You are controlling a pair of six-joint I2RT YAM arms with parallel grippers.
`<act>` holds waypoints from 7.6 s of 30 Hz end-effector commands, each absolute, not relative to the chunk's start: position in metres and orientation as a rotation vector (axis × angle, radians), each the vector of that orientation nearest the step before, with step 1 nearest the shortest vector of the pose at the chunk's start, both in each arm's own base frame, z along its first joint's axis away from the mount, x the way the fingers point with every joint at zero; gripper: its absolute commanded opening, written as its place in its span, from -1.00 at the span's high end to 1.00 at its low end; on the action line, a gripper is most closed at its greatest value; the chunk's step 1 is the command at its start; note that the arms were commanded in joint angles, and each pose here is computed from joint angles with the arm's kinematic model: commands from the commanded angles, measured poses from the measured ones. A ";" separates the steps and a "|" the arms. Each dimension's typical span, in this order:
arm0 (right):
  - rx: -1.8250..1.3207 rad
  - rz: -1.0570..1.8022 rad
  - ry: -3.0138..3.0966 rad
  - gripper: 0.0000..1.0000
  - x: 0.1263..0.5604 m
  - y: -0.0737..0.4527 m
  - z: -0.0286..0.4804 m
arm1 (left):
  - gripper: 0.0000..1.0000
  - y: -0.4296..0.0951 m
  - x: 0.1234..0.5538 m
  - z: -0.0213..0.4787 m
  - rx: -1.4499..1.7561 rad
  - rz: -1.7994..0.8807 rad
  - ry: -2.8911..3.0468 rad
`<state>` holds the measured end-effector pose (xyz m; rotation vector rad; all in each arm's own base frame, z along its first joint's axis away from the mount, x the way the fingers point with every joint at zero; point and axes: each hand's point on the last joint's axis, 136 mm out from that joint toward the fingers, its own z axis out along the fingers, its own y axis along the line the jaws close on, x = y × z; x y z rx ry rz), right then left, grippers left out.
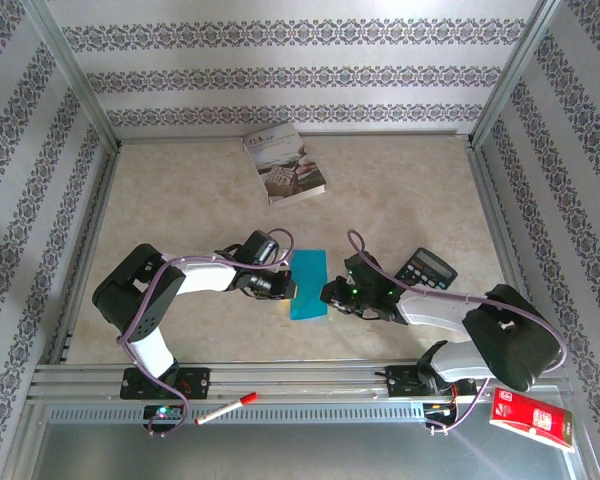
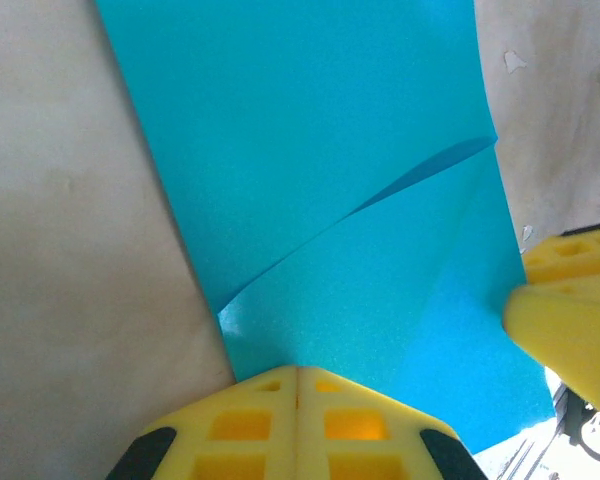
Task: Fold a paper plane with a square sheet of paper (pick it up from the middle)
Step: Turn over the paper at the center of the table, then third fold the triangle at the center of the table.
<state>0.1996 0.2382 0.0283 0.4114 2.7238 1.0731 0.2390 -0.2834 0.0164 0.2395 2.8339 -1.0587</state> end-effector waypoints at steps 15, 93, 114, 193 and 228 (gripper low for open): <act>0.480 1.041 2.646 0.71 0.184 0.235 0.025 | 1.00 -0.254 0.219 -0.018 0.190 -0.869 2.996; -0.967 0.376 2.753 0.83 0.191 0.322 0.056 | 0.35 -0.184 0.336 0.128 -0.414 -1.269 2.511; -0.867 0.531 2.732 0.82 0.207 0.318 0.054 | 0.62 -0.288 0.362 0.046 -0.202 -1.313 2.787; -0.557 0.905 2.799 0.82 0.266 0.292 0.033 | 0.72 -0.256 0.364 -0.010 -0.133 -1.032 2.956; -0.522 0.863 2.839 0.84 0.279 0.277 0.013 | 0.71 -0.257 0.366 -0.007 -0.128 -1.037 2.953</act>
